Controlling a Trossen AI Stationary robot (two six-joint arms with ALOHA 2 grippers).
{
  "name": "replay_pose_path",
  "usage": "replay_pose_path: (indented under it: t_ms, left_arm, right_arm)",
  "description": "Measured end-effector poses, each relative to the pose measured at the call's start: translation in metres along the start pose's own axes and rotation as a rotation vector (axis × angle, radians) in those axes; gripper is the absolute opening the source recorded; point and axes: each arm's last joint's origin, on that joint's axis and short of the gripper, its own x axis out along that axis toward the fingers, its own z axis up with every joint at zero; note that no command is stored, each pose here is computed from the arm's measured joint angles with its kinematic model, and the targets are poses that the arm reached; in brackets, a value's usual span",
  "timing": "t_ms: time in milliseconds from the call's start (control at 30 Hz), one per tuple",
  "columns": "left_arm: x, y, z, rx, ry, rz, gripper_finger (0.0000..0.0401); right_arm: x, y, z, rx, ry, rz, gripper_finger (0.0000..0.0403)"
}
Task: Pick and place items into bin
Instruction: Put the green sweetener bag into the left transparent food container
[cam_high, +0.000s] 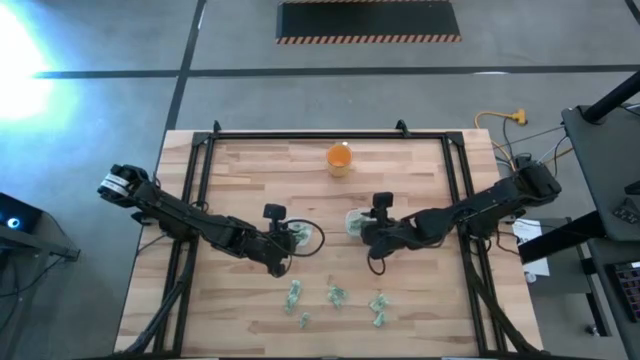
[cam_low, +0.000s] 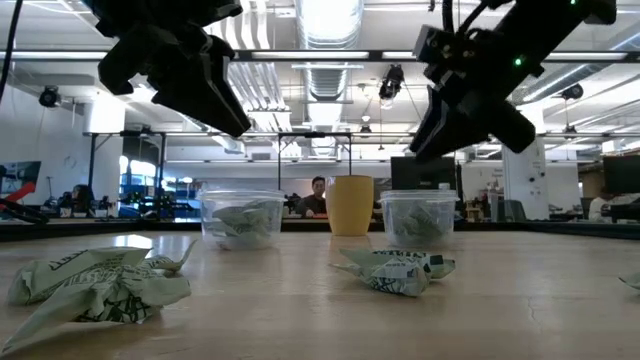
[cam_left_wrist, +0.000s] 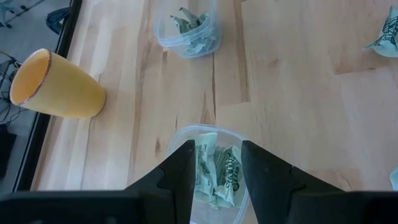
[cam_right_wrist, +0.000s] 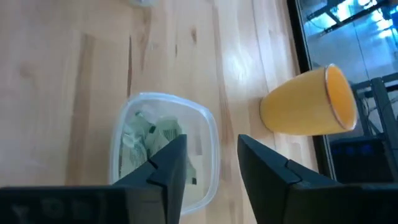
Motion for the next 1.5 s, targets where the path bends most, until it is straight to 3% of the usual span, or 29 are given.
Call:
replay_pose_path:
  t_ms: [133, 333, 433, 733, 1000, 1233, 1500]
  left_arm:
    - [0.000, -0.002, 0.000, -0.006, 0.000, -0.064, 0.0114]
    - [-0.002, -0.011, 0.000, -0.108, 0.028, -0.328, 0.0114]
    - [-0.005, -0.017, -0.003, -0.137, 0.045, -0.406, 0.0114]
    - [-0.012, -0.042, -0.008, -0.111, -0.045, -0.486, 0.0114]
    - [0.003, -0.072, -0.015, -0.096, -0.102, -0.556, 0.0114]
    - [0.011, -0.091, -0.022, -0.186, -0.019, -0.598, 0.0114]
    - [0.013, -0.113, -0.023, -0.224, -0.082, -0.641, 0.0114]
  right_arm:
    - [-0.011, 0.001, 0.004, -0.009, -0.041, 0.020, 0.0134]
    - [-0.025, 0.005, 0.007, -0.017, -0.096, 0.183, 0.0123]
    - [-0.027, 0.006, 0.007, -0.018, -0.105, 0.214, 0.0117]
    - [-0.027, 0.006, 0.007, -0.019, -0.105, 0.220, 0.0100]
    - [-0.027, 0.006, 0.007, -0.017, -0.107, 0.221, 0.0093]
    - [-0.027, 0.007, 0.007, -0.018, -0.107, 0.223, 0.0089]
    - [-0.027, 0.007, 0.008, -0.016, -0.112, 0.238, 0.0078]
